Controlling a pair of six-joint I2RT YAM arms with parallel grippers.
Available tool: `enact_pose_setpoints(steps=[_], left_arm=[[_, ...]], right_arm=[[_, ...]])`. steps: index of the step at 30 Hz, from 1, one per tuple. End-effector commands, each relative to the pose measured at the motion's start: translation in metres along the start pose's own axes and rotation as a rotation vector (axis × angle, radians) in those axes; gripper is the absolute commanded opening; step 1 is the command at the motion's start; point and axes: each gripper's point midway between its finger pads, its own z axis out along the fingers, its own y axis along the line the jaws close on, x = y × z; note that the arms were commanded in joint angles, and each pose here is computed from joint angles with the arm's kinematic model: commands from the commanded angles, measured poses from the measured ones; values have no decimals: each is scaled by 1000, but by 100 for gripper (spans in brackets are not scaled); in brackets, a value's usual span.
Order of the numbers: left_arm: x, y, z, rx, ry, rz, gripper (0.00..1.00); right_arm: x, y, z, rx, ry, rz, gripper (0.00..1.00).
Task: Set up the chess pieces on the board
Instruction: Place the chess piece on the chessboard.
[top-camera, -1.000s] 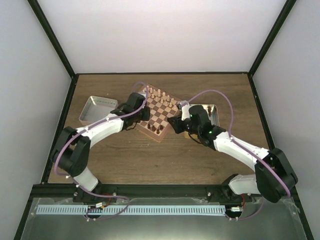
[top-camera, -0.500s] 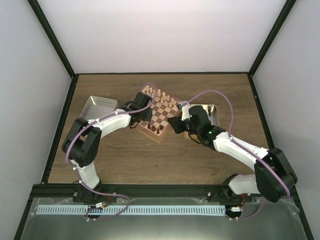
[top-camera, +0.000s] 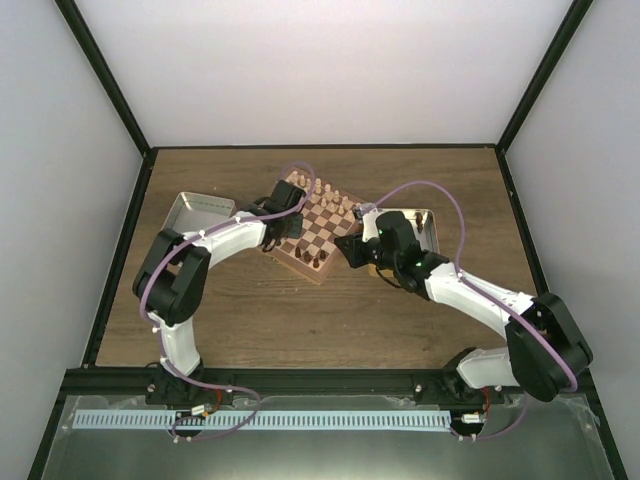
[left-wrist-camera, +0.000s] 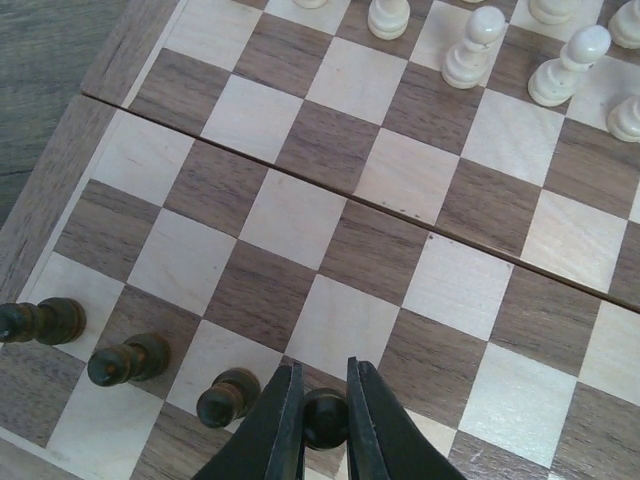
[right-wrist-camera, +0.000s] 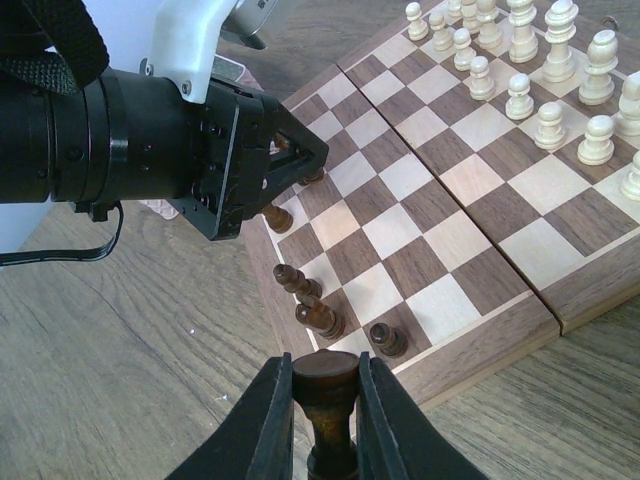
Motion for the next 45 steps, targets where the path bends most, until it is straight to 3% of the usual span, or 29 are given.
enact_pose_setpoints(steps=[1,14,26,45], left_arm=[[2,3,8,-14,17,4,11],[9,4,13,-13,44,11,12],[4,3,9,-5,33,9,24],[-36,0,-28,33,-65,-34,28]], right_arm=[[-9,2,1,-7,-19,5,8],[-9,4,2,-14,-16,9,8],[-8,4,4,-19,-8,10,9],[-15,11,3,-47,-20,12,9]])
